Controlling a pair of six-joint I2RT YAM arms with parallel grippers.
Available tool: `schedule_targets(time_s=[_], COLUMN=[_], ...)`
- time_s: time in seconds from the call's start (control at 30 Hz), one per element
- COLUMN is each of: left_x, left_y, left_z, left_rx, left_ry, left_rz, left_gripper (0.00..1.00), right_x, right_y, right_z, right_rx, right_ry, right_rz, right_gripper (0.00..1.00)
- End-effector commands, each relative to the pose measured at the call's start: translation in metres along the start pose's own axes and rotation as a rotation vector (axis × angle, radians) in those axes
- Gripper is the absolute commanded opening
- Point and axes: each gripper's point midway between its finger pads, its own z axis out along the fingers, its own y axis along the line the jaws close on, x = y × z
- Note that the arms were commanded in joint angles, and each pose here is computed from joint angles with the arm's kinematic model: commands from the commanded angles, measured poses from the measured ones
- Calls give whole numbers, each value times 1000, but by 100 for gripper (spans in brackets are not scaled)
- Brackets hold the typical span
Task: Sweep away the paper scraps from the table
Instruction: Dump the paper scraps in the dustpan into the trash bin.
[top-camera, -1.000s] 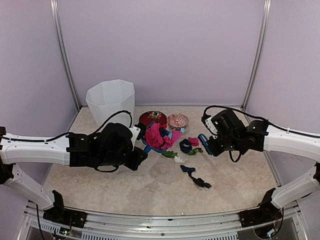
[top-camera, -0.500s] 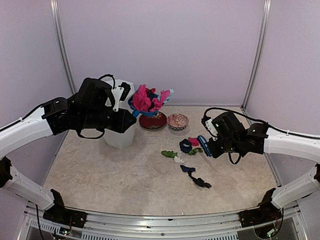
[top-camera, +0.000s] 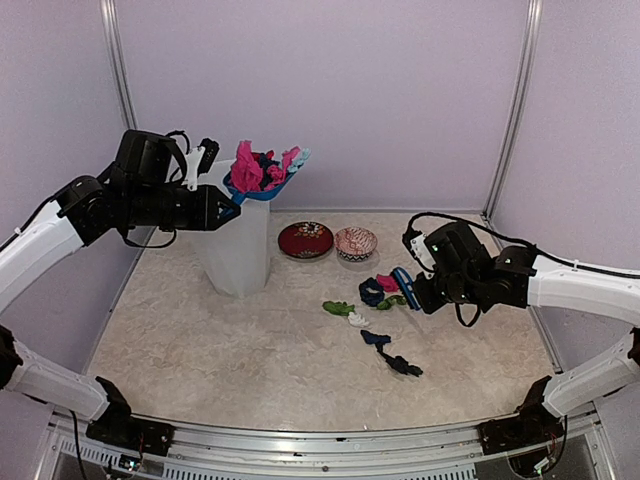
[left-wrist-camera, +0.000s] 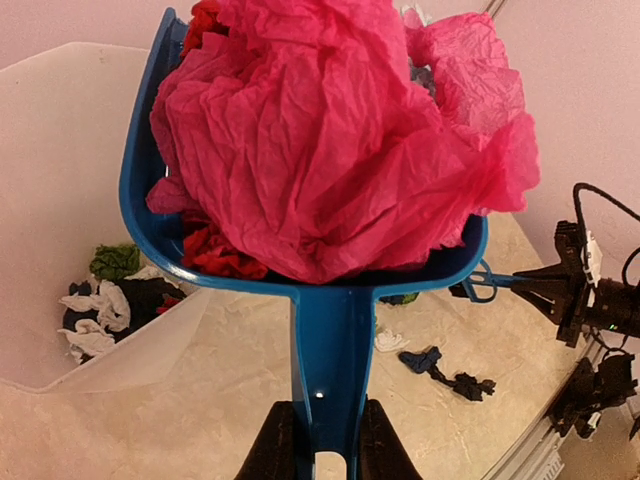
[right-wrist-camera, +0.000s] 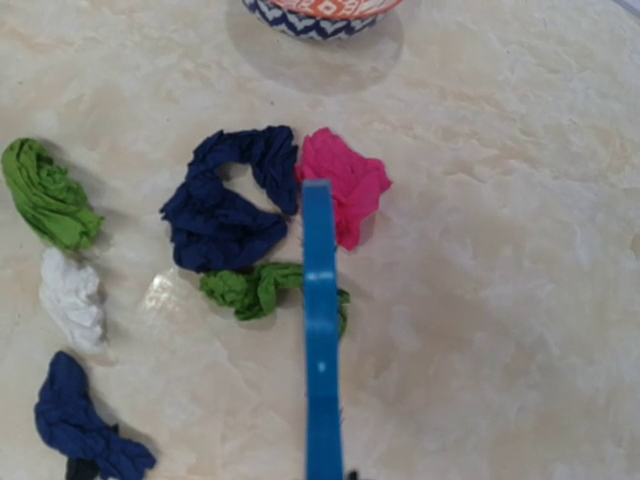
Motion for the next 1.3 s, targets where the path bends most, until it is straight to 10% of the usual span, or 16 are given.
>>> schedule_targets(time_s=[0.0, 1.27], left_x=[-16, -38], left_y=[-9, 37], left_z=[-18, -49], left_rx=[173, 880], left_ry=[-47, -165], left_rz=[-109, -928], left_gripper=[0, 0], right_x=[-2, -5], right_y=[-1, -2], right_z=[2, 0], right_rx=[-1, -2], right_ry=[-11, -18], right_rz=[19, 37], right_gripper=[0, 0])
